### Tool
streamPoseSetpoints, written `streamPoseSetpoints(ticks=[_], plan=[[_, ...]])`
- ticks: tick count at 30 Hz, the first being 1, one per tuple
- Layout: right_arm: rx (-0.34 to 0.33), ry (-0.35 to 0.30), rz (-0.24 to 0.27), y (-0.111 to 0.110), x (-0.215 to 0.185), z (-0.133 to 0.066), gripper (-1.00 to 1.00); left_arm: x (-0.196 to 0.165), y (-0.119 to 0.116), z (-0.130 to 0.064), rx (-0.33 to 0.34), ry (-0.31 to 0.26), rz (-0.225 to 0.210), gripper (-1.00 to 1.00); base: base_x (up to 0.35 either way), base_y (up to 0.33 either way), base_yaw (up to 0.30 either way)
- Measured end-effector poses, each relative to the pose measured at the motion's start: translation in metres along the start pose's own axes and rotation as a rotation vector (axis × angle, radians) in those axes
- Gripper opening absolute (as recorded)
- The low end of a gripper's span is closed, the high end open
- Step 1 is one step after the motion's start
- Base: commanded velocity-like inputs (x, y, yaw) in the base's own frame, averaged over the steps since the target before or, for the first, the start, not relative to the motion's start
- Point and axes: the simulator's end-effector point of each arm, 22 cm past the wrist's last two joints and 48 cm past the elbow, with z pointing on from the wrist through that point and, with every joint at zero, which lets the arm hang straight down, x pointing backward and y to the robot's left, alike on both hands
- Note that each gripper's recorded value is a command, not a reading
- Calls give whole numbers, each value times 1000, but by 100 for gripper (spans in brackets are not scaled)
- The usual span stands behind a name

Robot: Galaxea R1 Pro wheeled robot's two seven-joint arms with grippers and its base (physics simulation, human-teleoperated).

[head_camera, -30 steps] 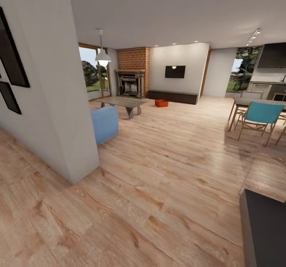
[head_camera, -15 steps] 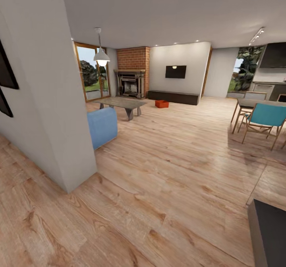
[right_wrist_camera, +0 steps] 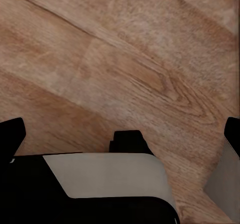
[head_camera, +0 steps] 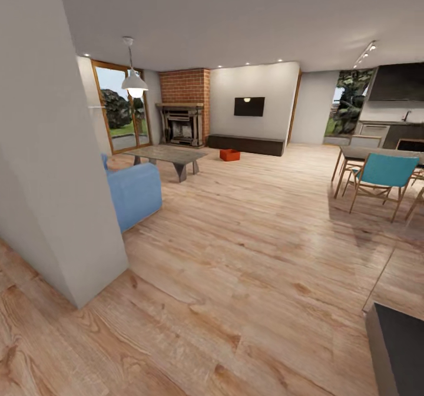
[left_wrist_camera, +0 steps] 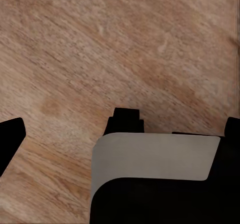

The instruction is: Move the two storage containers from the living room to the garage. In the garage, place one container on the floor and stack the other container on top of it (either order is fine).

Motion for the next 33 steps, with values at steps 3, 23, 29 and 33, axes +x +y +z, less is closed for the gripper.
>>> streamPoseSetpoints(ticks=[3,23,29,33], plan=[[0,0,0,0,0,0,100,0,0,0,0,0,0,100,322,0,-179],[0,0,0,0,0,0,100,0,0,0,0,0,0,100,322,0,-160],[0,0,0,0,0,0,100,0,0,0,0,0,-1,100,322,0,-17],[0,0,0,0,0,0,100,0,0,0,0,0,0,100,322,0,-1]])
